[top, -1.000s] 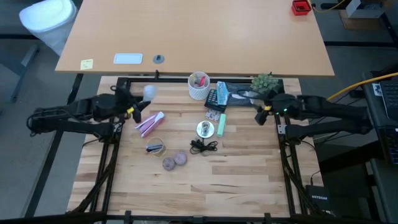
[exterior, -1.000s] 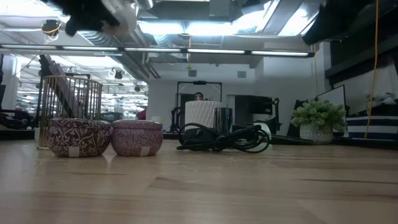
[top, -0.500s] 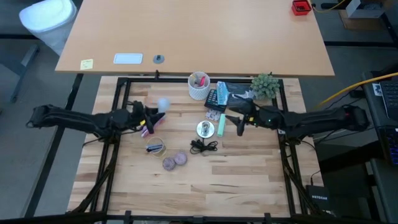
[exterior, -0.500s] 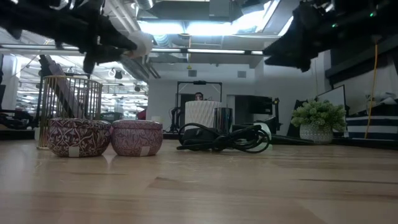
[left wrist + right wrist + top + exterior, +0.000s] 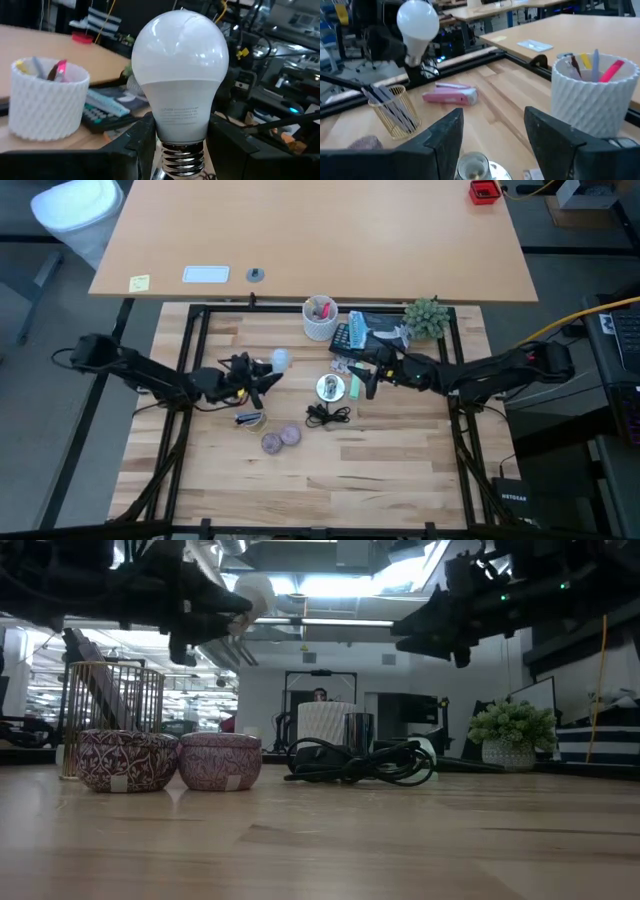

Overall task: Screw lightbulb
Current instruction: Insert the white lightbulb into the silver lamp

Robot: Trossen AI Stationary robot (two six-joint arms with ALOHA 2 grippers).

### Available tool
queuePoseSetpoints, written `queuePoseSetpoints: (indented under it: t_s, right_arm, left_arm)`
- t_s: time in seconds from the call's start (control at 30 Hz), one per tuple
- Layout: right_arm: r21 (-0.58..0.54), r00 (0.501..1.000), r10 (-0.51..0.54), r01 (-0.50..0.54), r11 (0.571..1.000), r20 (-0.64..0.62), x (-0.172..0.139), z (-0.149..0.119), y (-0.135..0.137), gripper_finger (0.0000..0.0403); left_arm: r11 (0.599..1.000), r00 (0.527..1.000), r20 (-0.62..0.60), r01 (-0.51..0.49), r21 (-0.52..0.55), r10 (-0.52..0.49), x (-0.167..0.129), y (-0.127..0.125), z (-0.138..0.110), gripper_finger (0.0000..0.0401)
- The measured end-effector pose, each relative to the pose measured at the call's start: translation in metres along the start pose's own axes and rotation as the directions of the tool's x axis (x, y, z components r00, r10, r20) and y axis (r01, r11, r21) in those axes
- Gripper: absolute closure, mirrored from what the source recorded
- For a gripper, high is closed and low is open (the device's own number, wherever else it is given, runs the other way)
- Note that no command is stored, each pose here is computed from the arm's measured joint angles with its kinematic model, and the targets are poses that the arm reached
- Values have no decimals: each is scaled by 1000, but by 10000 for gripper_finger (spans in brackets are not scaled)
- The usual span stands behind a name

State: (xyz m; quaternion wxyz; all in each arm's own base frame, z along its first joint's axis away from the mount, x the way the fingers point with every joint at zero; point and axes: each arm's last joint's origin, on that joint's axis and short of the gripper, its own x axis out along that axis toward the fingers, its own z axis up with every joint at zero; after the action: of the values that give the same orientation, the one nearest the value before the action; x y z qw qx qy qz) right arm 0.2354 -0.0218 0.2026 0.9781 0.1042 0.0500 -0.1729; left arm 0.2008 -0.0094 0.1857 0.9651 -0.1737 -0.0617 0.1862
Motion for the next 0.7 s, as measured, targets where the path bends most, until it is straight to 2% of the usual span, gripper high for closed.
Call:
queuePoseSetpoints:
  t_s: [0.17, 0.43, 0.6, 0.7]
  right_arm:
    - [8, 1000, 7, -7, 1000, 31, 7, -3, 1, 187]
    - [7, 1000, 5, -6, 1000, 26, 11, -8, 1, 187]
    - [8, 1000, 6, -6, 1000, 28, 11, -8, 1, 187]
    - [6, 1000, 5, -5, 1000, 24, 11, -8, 1, 187]
  left_arm:
    - [1000, 1000, 24, 12, 20, -13, 13, -3, -12, 260]
    - [990, 1000, 28, 7, 138, -11, 56, -25, -18, 260]
    - [990, 998, 55, -4, 141, -4, 83, -36, -16, 260]
    - [989, 998, 48, 28, 142, -35, 95, -42, -19, 260]
